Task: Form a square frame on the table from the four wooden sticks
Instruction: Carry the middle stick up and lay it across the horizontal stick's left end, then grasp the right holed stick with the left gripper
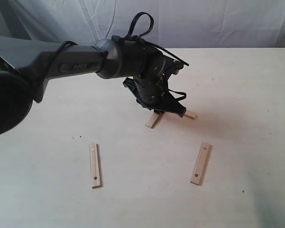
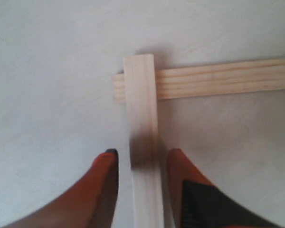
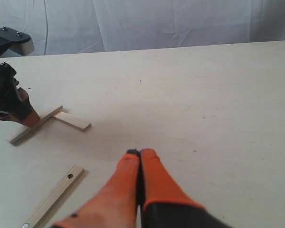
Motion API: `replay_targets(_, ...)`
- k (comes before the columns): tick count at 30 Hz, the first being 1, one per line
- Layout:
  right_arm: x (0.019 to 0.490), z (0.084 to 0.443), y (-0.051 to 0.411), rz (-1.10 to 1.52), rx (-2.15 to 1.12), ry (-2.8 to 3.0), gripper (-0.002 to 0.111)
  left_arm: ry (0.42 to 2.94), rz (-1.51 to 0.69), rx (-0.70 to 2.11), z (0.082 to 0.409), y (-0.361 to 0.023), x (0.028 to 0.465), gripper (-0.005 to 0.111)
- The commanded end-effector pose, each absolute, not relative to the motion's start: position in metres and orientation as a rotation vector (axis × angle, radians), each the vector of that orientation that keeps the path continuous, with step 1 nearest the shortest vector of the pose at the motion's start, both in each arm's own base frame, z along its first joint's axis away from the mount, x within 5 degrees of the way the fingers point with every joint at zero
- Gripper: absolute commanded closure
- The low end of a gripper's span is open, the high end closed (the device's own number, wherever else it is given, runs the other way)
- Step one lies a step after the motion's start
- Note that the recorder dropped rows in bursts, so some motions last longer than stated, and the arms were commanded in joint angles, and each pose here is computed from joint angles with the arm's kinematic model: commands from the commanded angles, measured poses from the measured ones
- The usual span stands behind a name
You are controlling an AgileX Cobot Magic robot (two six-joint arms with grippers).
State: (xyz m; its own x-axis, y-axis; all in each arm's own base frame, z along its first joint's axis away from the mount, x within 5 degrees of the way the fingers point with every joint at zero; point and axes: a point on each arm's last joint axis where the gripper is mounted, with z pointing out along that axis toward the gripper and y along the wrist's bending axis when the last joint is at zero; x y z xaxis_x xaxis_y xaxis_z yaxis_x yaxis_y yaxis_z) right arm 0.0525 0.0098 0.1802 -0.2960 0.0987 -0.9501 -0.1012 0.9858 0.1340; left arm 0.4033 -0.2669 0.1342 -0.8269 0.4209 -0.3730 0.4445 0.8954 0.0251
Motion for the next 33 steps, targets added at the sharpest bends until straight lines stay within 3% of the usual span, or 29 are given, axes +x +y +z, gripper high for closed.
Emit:
replay_targets(1,0.052,0.181,0.009,0.189,0.0,1.847,0.108,2.706,-0.071,0.629,0.139,-0.265,0.404,0.07)
replay_targets(8,0.052,0.181,0.009,0.189,0.0,1.845,0.108,2.778,-0.093,0.664,0.188,-0.282,0.381,0.07)
replay_targets(12,0.052,0.181,0.009,0.189,0.0,1.845,0.108,2.755,-0.105,0.828,0.185,-0.332,0.336,0.07)
replay_targets(16,0.052,0.181,0.009,0.189,0.0,1.845,0.108,2.724,-0.112,0.822,0.181,-0.369,0.3,0.066)
replay_targets(21,0.052,0.181,0.009,0.189,0.0,1.845,0.108,2.74,-0.095,0.824,0.167,-0.379,0.29,0.048)
replay_targets(33,0.052,0.181,0.01,0.195,0.004,1.847,0.108,2.843,-0.113,0.792,0.125,-0.386,0.289,0.047)
